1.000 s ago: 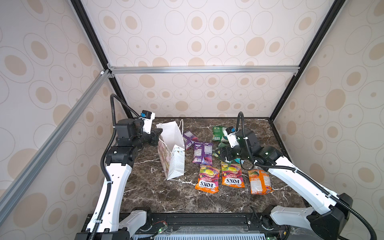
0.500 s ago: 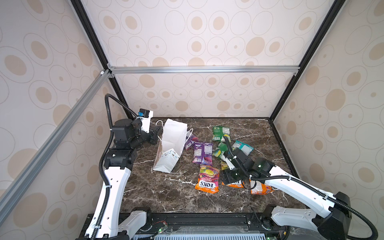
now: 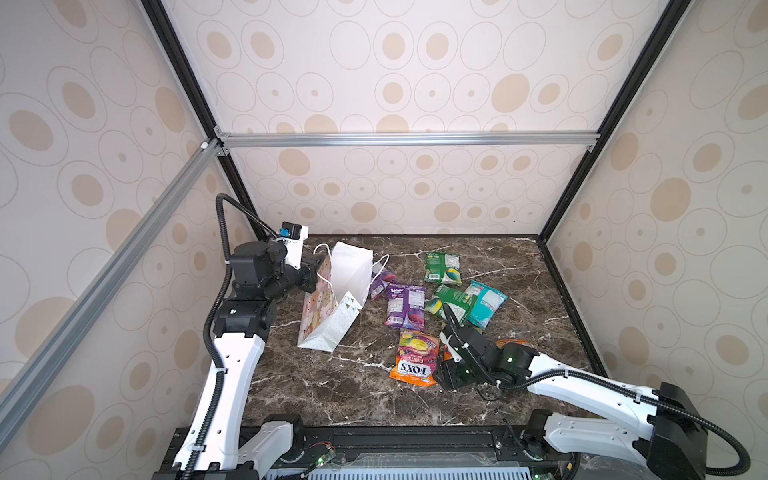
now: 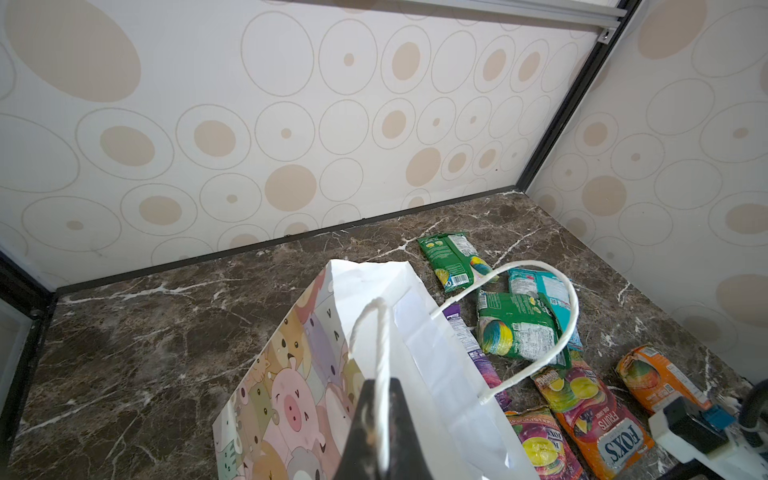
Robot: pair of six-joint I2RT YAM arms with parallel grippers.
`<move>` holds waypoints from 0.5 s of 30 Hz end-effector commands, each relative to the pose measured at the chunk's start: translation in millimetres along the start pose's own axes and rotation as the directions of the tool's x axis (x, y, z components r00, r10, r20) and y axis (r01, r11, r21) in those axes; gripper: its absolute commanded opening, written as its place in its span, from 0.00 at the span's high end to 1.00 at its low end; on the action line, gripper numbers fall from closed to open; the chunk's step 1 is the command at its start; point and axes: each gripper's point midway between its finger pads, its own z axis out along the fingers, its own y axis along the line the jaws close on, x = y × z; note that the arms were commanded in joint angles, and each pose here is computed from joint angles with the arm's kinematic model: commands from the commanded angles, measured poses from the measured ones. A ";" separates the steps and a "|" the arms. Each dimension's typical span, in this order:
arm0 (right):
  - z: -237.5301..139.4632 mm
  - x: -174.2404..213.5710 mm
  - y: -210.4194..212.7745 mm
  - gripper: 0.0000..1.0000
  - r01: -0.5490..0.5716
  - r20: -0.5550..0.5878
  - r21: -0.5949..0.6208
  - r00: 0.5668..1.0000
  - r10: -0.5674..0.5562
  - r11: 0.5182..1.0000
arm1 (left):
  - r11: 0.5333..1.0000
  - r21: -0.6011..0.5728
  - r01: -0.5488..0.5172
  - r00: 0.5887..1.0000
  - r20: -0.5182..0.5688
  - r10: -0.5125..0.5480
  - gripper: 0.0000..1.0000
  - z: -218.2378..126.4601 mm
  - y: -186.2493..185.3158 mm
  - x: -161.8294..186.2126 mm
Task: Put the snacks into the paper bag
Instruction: 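Lower the right gripper onto the nearer FOX'S candy bag and close on it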
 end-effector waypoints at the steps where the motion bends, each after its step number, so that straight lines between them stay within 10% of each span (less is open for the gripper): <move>1: 4.5 -5.2 -2.1 0.33 -0.031 0.049 0.008 0.998 0.030 0.999 | 1.000 0.014 -0.013 0.999 0.033 0.012 1.00 -2.2 -2.3 -8.4; 15: 38.2 11.0 -5.3 0.38 -0.042 0.021 -0.033 0.999 0.043 0.999 | 0.996 0.092 0.016 0.996 0.087 -0.024 1.00 -6.9 -16.2 -43.0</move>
